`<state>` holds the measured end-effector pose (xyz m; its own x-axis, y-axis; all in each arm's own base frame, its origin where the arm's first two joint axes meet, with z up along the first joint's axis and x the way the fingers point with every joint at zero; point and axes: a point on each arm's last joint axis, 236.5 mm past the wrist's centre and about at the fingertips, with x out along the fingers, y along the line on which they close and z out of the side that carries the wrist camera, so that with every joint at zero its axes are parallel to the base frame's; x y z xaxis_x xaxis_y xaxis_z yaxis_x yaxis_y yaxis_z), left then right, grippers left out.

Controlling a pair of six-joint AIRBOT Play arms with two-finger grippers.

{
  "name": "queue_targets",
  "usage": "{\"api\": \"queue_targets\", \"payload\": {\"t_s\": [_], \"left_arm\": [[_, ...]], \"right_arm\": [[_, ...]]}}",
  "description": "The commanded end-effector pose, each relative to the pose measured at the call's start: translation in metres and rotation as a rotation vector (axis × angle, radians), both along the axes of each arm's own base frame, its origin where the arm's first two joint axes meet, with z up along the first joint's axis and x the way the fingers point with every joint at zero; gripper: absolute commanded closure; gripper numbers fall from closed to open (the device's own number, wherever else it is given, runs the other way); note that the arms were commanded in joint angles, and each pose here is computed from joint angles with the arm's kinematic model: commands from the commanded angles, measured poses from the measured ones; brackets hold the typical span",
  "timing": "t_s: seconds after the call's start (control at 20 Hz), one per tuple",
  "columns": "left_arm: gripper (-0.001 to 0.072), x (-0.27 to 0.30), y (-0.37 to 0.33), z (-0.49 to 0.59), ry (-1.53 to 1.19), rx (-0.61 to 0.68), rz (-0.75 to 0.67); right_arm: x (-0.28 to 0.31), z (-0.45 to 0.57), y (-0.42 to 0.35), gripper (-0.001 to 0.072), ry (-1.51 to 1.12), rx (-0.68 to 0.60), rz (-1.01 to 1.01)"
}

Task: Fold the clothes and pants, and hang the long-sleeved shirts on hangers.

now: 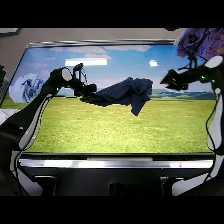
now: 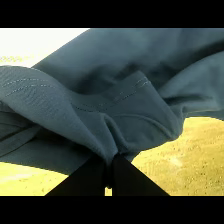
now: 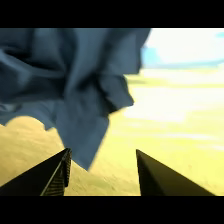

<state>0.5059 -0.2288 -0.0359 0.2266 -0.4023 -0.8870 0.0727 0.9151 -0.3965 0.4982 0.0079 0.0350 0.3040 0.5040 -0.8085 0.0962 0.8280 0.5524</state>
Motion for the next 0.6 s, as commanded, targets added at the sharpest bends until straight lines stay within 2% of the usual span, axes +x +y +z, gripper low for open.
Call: {"api": "queue_targets", "payload": {"t_s": [0.0,0.05,0.1,0.3,0.55], "left_arm": [[0.0690,0.000,0.000,0.001,-0.001,0.000,-0.002],[0.0690,0.000,0.000,0.001,-0.001,0.000,-0.002],[0.0690,0.000,0.000,0.001,-0.002,0.000,-0.002],[0.0690,0.000,0.000,0.001,-0.002,0.000,-0.001],[0.0690,0.000,0.000,0.001,-0.002,0.000,-0.001]], "right_arm": [[-0.038,-0.036,-0.009,0.0232,0.114,0.080,0.001],[-0.036,-0.047,0.000,0.0210,0.108,0.102,-0.009],[-0.032,-0.058,0.007,0.0150,0.094,0.112,-0.026],[-0.015,-0.091,0.032,0.0148,0.040,0.076,-0.065],[-0.010,-0.116,0.075,0.0148,0.054,0.121,-0.015]]}}
